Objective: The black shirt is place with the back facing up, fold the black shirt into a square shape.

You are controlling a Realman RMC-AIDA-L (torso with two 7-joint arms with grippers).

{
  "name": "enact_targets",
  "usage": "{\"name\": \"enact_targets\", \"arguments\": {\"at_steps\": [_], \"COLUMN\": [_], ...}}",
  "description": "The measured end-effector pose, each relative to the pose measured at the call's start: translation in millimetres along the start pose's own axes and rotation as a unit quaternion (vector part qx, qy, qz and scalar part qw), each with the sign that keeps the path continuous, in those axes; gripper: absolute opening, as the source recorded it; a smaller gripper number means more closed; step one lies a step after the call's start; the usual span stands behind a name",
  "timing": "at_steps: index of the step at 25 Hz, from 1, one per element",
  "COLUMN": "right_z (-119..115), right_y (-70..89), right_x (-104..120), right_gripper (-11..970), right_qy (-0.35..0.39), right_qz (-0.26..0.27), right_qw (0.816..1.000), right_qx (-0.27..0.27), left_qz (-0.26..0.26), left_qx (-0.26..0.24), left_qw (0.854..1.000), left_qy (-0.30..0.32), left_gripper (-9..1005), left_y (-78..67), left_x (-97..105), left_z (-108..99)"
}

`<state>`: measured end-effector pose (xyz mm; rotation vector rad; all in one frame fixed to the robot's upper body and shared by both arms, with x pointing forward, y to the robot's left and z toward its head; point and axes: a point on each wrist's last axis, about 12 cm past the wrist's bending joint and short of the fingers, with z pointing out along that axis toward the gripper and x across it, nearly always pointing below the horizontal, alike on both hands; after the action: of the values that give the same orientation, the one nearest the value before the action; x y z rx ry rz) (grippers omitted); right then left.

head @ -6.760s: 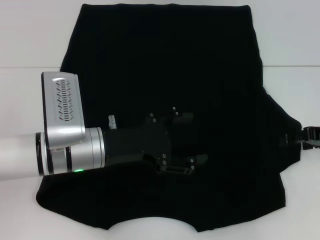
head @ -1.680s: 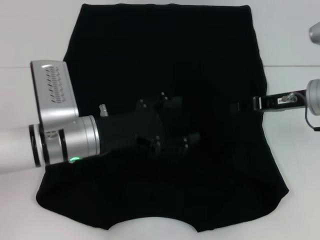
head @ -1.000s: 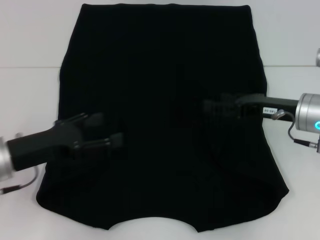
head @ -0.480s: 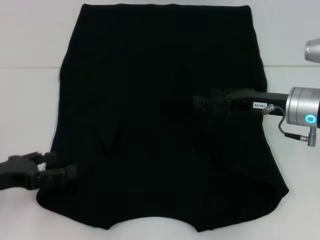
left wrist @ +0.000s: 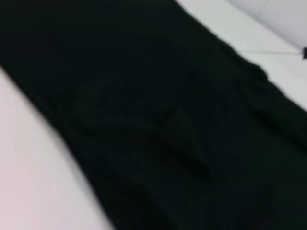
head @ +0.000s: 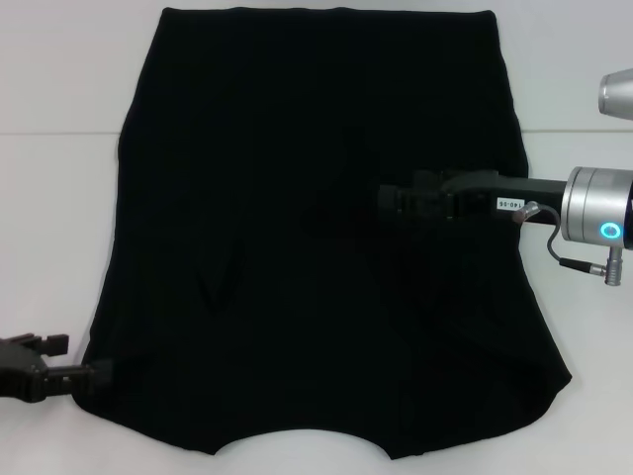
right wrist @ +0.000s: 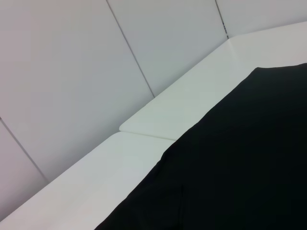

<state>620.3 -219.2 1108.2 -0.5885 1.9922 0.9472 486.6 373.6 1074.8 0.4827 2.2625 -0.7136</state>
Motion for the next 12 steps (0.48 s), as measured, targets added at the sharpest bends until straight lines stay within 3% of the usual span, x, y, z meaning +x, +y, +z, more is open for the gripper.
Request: {"name": "enact_targets", "arguments": {"at_steps": [12], "right_z": [-2], "right_y": [-1.2], "right_x": [2], "right_gripper": [854], "right_qy": [-0.002], "right_qz": [0.001], "right_qw": [1.000], "right_qx": [0.002], "left_qz": [0.017], "left_qx": [-0.009], "left_qw": [1.000], "left_qy": [0.021], "left_gripper": [792], "left_y": [1.3], "left_x": [6], "left_z": [13]}}
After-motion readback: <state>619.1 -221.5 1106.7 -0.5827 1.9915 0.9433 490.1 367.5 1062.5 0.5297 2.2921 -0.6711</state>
